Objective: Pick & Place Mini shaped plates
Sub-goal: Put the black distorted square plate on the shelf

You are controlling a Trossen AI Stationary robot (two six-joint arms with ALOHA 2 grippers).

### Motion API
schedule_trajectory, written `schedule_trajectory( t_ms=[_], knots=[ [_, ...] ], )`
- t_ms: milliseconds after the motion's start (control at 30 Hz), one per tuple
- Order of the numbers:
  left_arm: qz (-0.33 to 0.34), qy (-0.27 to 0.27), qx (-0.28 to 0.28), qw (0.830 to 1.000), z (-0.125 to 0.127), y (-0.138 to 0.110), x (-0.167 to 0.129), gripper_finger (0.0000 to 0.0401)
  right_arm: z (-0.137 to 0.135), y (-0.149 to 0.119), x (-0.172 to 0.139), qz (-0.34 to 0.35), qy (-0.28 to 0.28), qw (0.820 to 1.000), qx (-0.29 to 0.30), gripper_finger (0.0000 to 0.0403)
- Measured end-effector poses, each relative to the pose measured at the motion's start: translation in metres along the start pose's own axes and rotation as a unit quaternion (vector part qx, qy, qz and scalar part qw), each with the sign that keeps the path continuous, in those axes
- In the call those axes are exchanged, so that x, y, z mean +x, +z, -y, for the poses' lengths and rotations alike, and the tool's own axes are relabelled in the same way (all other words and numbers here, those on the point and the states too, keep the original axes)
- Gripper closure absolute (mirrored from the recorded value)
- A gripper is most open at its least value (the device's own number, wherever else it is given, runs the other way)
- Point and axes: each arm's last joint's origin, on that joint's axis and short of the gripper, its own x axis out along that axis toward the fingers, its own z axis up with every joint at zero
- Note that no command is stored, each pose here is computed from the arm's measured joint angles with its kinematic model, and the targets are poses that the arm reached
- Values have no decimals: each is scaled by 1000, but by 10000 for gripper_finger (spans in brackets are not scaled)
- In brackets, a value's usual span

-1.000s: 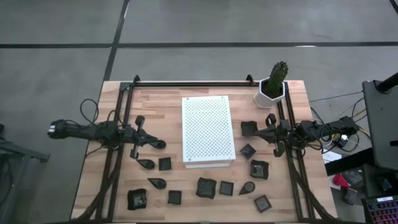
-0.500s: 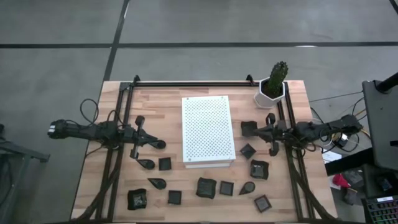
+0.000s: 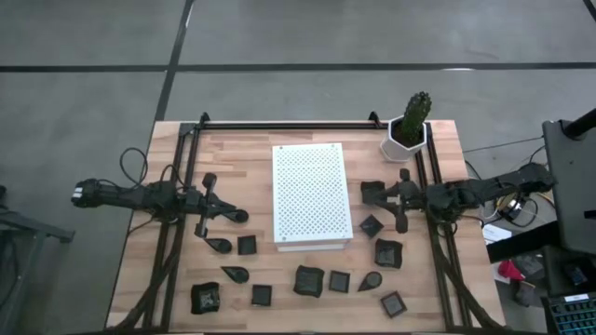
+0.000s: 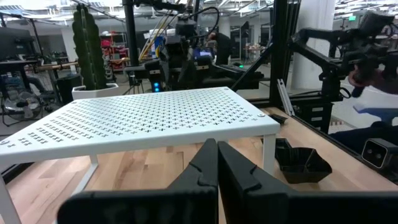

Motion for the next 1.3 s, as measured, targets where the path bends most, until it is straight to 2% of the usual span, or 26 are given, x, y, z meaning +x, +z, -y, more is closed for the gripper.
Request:
schedule_trajectory(
  t_ms=[133, 233, 300, 433, 700, 833, 1067, 1300],
  knots=[
    [0, 0, 0, 1000, 0, 0, 0, 401, -5, 10, 3, -68, -15, 997, -31, 262],
    [0, 0, 0, 1000, 0, 0, 0, 401, -8, 13, 8, -133, -34, 989, -62, 267],
    [0, 0, 0, 1000, 0, 0, 0, 401, -11, 16, 14, -152, -45, 985, -70, 272],
    [0, 0, 0, 1000, 0, 0, 0, 401, -17, 17, 29, -185, -77, 978, -59, 284],
    [0, 0, 0, 1000, 0, 0, 0, 401, -30, 21, 57, -238, -102, 965, -45, 302],
    [0, 0, 0, 1000, 0, 0, 0, 401, -35, 22, 68, -269, -117, 955, -53, 300],
    [0, 0, 0, 1000, 0, 0, 0, 401, -33, 12, 78, -343, -174, 923, -23, 286],
    [0, 0, 0, 1000, 0, 0, 0, 401, -34, 3, 85, -374, -170, 911, -29, 285]
  ],
)
